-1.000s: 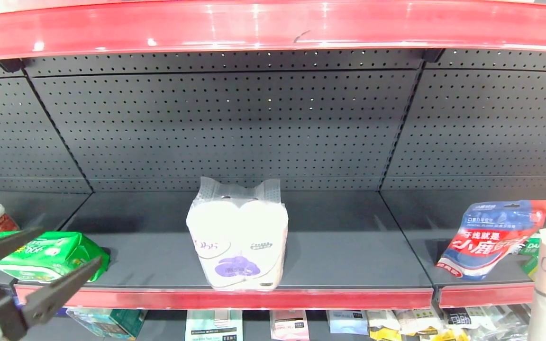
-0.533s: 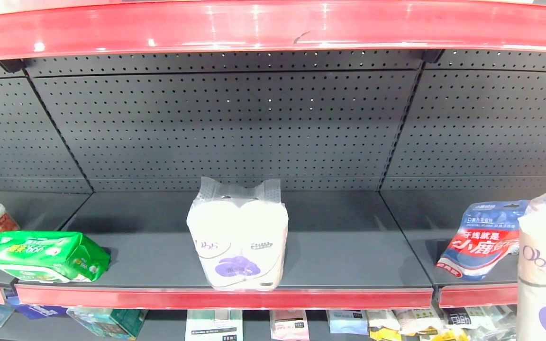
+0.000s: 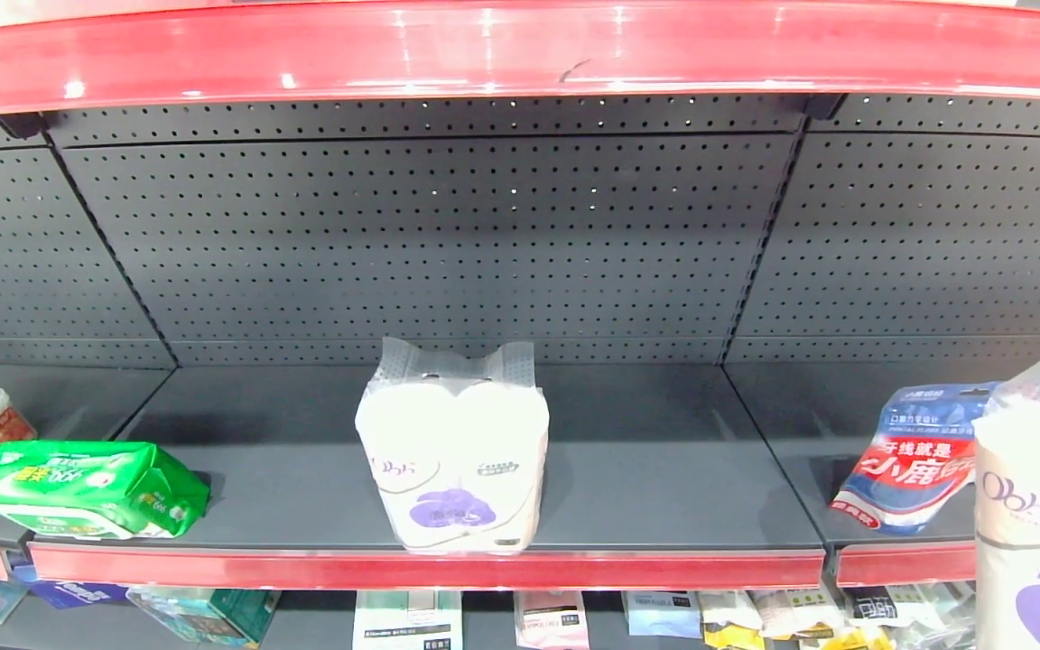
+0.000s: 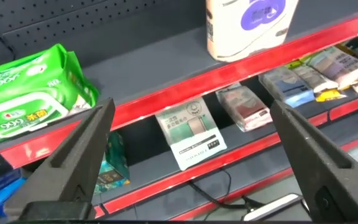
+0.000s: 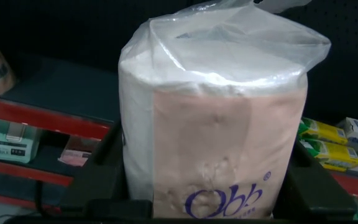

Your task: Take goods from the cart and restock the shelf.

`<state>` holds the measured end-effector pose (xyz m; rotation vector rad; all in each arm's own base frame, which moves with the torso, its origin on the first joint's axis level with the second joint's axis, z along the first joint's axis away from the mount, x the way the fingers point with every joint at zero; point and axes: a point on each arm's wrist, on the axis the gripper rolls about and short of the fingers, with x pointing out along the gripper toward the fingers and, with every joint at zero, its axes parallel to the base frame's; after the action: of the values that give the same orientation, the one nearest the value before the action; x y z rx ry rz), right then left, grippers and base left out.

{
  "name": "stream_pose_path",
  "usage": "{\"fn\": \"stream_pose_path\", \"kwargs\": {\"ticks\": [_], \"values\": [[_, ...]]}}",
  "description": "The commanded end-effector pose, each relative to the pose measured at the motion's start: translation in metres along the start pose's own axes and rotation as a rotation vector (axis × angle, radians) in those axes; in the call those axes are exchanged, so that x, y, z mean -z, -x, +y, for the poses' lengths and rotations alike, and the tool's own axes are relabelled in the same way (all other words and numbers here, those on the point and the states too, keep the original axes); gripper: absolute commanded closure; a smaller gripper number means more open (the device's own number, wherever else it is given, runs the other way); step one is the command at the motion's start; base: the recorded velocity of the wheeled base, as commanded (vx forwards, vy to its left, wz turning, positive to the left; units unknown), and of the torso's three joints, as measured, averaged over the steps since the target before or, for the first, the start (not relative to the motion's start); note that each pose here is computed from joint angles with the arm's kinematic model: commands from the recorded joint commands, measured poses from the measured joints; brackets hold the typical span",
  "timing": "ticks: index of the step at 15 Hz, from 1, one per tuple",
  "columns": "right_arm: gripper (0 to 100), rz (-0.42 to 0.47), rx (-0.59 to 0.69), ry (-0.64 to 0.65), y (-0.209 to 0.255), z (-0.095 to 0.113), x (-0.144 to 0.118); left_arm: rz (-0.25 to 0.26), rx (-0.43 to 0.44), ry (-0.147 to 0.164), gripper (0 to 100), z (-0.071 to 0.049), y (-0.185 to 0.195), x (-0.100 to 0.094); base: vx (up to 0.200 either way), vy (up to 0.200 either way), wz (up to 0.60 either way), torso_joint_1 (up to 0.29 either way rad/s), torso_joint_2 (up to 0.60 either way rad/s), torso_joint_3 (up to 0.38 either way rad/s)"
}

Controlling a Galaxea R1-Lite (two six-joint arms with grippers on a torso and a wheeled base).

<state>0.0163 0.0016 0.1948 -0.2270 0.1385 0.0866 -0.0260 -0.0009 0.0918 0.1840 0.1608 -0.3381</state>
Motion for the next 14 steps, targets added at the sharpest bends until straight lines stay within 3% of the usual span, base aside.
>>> {"fn": "stream_pose_path", "kwargs": {"ticks": [1,6,12,14], "values": [[100,0.009,-0.003,-0.002,-0.0016,0.0,0.0004,0.007,-0.004,0.001,0,0.0002,-0.0005,0.0002,0.0,0.0,0.0,0.0,0.0,0.0],[100,0.016,-0.003,-0.004,-0.0034,-0.0003,0.0002,0.0,-0.006,0.0,0,0.0,0.0002,0.0005,0.0,0.0,0.0,0.0,0.0,0.0],[100,0.016,-0.003,-0.006,-0.0034,-0.0003,0.0002,-0.001,-0.008,0.0,0,0.0,0.0003,0.0005,0.0,0.0,0.6,0.008,0.0,0.0],[100,0.015,-0.003,-0.006,-0.0034,-0.0003,0.0001,-0.001,-0.009,0.0,0,0.0,0.0003,0.0005,0.0,0.0,0.0,0.0,0.0,0.0]]}}
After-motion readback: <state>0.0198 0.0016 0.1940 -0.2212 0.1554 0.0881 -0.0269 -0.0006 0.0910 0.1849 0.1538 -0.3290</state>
